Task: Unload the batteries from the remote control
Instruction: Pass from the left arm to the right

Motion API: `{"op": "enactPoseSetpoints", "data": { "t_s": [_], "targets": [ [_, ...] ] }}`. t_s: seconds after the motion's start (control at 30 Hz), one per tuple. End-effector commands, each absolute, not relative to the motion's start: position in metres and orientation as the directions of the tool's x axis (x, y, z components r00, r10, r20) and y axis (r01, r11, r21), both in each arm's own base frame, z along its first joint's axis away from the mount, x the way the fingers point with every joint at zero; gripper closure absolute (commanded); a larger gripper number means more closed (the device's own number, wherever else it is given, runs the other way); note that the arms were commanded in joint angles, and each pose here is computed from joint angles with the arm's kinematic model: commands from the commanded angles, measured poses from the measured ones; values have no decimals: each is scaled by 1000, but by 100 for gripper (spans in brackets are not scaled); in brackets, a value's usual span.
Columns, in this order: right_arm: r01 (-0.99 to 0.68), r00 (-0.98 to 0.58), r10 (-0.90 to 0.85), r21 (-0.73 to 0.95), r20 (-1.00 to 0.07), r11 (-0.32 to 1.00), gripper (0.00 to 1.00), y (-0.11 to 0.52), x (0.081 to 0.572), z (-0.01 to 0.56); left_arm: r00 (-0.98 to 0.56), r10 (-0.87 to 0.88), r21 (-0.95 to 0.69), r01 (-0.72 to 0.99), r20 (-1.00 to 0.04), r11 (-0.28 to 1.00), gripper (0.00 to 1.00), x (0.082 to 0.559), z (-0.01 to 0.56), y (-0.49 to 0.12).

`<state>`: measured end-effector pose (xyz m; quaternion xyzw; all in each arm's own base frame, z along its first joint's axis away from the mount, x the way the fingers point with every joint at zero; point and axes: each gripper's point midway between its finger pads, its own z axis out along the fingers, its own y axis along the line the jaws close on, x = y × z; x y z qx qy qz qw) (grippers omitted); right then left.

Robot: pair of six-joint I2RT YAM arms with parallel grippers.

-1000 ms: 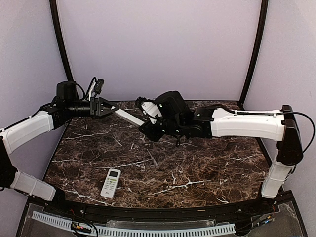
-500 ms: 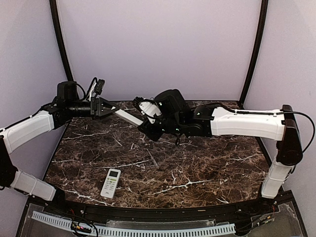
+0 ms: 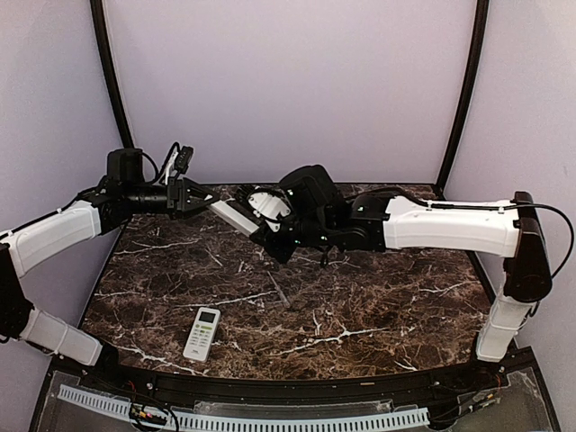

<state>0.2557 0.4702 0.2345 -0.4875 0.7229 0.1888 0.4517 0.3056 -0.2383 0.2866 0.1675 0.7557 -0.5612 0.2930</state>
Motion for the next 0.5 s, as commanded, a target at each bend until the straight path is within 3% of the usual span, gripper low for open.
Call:
{"op": "enactPoseSetpoints", "data": {
  "t_s": [0.0, 0.1, 0.17, 0.27, 0.37, 0.47],
  "targets": [
    [-862, -134, -456, -123, -880, 492, 94, 473, 265, 255, -746, -62, -727, 622, -663, 291, 67, 301, 298, -239],
    [-868, -145, -429, -94, -892, 488, 99, 472, 261, 261, -725, -71, -706, 636, -685, 310, 37, 301, 300, -237],
    [-870, -164, -409, -63, -898, 488, 100, 470, 260, 264, -700, -77, -681, 654, -710, 329, 22, 301, 304, -235],
    [-877, -204, -365, 4, -908, 481, 100, 464, 259, 271, -635, -92, -615, 687, -767, 387, 11, 300, 315, -227],
    [-901, -271, -317, 124, -909, 415, 100, 455, 253, 278, -562, -97, -539, 711, -822, 451, 7, 298, 323, -217],
    [-912, -337, -275, 240, -901, 332, 100, 448, 246, 291, -505, -93, -494, 761, -858, 420, 5, 287, 335, -218]
  ]
}}
